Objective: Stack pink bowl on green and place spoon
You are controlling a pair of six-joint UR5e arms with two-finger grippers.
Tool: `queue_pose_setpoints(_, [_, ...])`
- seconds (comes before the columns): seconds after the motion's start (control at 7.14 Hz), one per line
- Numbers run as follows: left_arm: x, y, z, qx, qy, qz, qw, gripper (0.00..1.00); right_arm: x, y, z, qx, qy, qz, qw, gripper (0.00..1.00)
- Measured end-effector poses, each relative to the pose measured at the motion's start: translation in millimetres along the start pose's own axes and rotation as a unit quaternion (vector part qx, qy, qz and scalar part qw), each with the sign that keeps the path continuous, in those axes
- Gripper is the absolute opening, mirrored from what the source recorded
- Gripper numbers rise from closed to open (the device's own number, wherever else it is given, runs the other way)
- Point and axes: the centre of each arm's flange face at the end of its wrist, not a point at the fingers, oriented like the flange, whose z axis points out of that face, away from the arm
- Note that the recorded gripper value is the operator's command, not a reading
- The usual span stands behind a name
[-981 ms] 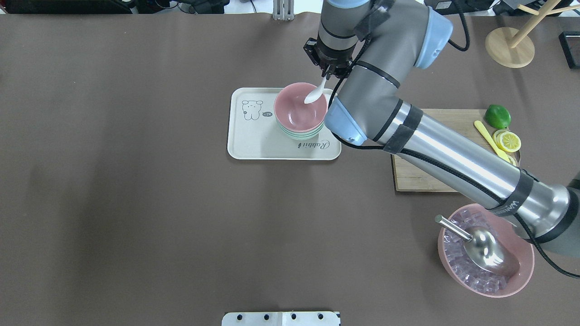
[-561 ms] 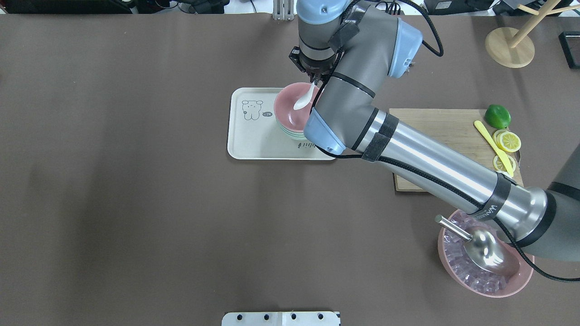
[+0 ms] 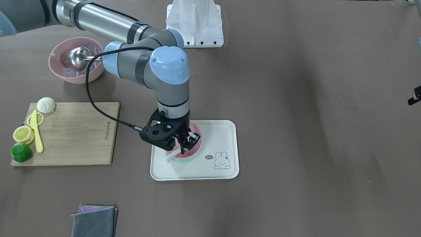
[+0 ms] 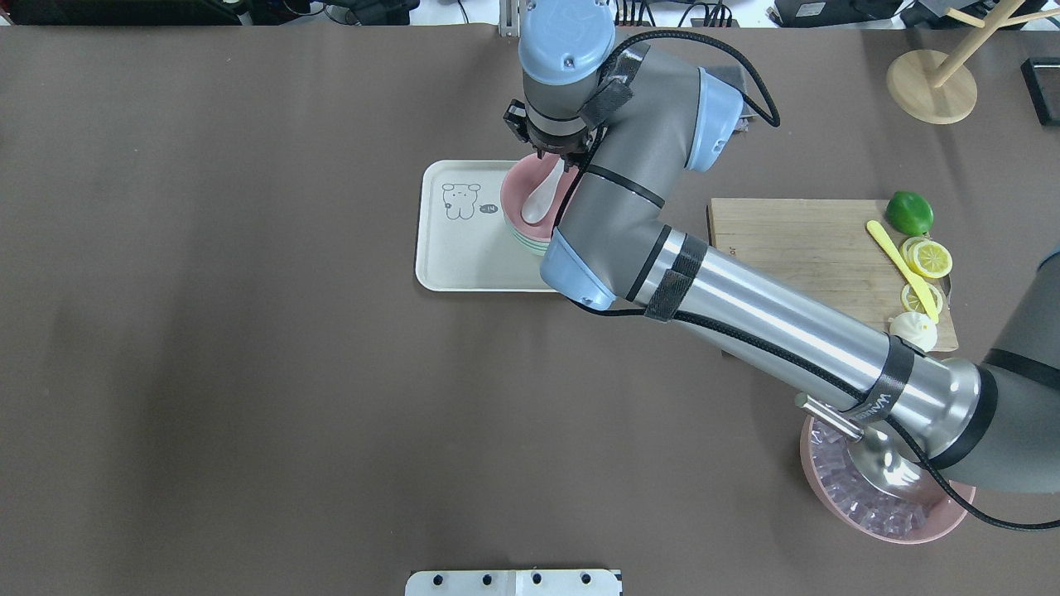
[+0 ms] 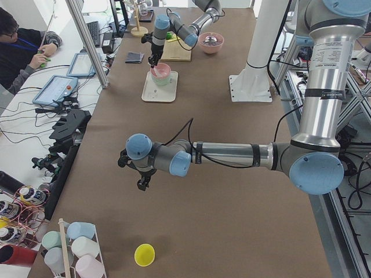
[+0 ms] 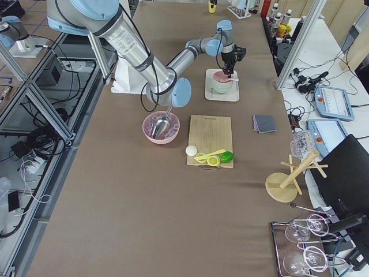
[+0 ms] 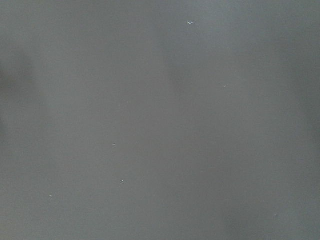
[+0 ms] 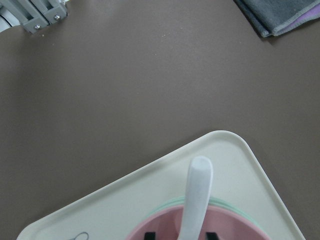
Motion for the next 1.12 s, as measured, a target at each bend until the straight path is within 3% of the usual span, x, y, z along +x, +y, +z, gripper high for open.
queue_pose_setpoints(0.28, [-2, -1, 1, -0.017, -0.002, -0.022, 0.9996, 0.99, 2, -9, -2, 0.001, 0.000, 0.003, 1.0000, 1.00])
queue_pose_setpoints(0.56, [-6, 4, -8, -0.041, -0.013, -0.063, 0.9971, 0.99, 26, -52, -1, -0.013, 0.009, 0.008, 0.9998, 1.00])
queue_pose_setpoints(0.84, [-10, 31, -45, -0.034, -0.042, -0.092, 0.9943, 0.99, 87, -133, -9, -0.047, 0.013, -0.021, 0.9986, 1.00])
queue_pose_setpoints(1.12, [-8, 73, -73, -0.023, -0.056, -0.096, 0.9935, 0.99, 192, -214, -23, -0.062, 0.014, -0.060, 0.9962, 1.00])
